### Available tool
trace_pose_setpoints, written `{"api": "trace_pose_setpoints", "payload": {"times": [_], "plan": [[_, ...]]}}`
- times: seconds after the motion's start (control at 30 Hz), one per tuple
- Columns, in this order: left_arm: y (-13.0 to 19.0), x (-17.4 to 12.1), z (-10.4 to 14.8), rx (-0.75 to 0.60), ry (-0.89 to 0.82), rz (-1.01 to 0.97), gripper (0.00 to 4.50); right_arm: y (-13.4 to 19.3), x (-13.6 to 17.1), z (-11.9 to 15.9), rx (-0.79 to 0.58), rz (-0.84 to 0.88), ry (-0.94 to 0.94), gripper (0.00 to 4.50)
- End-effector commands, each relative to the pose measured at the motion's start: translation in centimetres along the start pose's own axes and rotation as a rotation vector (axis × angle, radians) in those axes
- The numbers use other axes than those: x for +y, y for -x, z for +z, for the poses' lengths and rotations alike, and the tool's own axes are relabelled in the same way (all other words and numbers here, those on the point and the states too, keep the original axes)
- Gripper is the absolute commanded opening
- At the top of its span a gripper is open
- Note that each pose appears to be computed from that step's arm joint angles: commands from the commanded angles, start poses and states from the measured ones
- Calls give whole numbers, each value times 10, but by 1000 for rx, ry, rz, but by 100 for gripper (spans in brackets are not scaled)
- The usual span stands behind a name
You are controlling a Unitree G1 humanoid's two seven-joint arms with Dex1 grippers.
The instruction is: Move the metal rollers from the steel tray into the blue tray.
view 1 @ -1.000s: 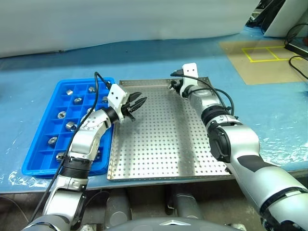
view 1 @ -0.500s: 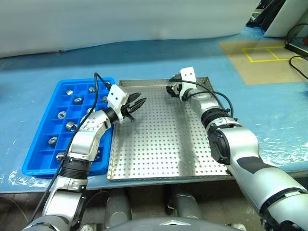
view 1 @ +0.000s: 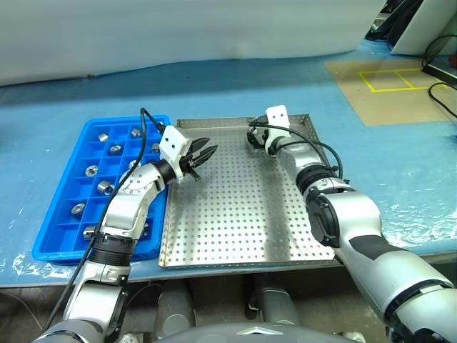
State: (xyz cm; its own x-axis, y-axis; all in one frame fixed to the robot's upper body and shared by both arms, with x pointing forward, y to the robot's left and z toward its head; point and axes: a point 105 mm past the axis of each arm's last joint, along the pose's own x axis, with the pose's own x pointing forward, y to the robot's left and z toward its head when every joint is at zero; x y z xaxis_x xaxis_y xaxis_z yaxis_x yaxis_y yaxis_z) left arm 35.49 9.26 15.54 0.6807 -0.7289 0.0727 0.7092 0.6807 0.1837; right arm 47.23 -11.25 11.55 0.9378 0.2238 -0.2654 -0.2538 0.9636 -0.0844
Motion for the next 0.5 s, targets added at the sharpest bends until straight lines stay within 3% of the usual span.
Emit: {"api": "trace_pose_setpoints", "payload": {"times": [0.03,0.5], "plan": [[-2,-2,13,-40,-30,-8,142,-1,3,23,-67,-7,6,448],[-2,-4,12,-40,-28,-3,142,-3,13,33,-81,-18,11,448]]}}
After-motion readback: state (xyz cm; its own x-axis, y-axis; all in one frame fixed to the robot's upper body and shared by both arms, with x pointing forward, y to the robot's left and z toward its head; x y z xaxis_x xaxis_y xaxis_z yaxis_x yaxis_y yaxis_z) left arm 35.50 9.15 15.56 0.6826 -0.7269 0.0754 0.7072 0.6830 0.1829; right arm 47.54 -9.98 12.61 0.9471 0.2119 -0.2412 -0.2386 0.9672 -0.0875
